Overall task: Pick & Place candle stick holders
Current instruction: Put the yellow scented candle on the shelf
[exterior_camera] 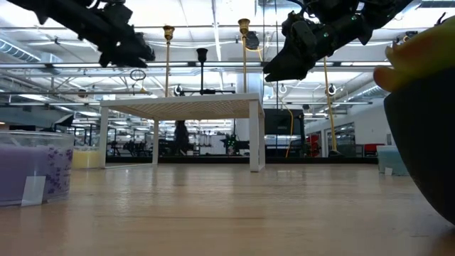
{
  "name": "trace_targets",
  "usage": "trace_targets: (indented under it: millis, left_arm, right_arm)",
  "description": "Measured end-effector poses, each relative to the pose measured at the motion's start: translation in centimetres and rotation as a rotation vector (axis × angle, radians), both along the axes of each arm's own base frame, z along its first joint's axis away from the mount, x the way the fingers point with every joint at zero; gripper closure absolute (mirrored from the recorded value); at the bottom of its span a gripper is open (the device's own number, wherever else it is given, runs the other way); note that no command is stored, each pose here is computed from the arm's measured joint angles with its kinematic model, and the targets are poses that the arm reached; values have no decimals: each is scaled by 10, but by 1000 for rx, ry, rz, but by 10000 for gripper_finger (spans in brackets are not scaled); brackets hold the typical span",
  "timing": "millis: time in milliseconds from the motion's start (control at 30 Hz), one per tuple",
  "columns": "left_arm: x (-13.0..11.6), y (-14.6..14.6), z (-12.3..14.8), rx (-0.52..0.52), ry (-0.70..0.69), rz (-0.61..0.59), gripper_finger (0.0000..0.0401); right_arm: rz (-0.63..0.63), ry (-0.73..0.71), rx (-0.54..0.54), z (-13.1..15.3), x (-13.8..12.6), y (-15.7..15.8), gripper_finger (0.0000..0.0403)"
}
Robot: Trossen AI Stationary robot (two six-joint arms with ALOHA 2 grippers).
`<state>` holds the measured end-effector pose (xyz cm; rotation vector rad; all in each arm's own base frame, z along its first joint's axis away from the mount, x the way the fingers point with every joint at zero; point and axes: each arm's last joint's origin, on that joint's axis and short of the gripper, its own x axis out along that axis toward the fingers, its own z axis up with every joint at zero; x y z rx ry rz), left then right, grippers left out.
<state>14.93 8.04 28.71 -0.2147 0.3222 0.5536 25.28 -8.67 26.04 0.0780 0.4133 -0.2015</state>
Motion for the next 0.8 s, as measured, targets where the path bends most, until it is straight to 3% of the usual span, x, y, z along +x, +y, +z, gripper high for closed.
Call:
trace_targets:
  millis: [200,433,667,800]
  left_arm:
    - [-7,-20,-11,-147,95,-97,194]
    - [-12,-32,-23,-188,245,-187,194]
    - [-25,-38,-37,-280,431,-143,194]
    - [-25,-39,-38,-280,431,-118,185]
  right_arm:
    - [0,0,0,0,0,0,149]
    - [-3,-1,8,0,0,0,149]
    - [-4,-2,10,0,0,0,149]
    - [-4,-2,10,0,0,0,149]
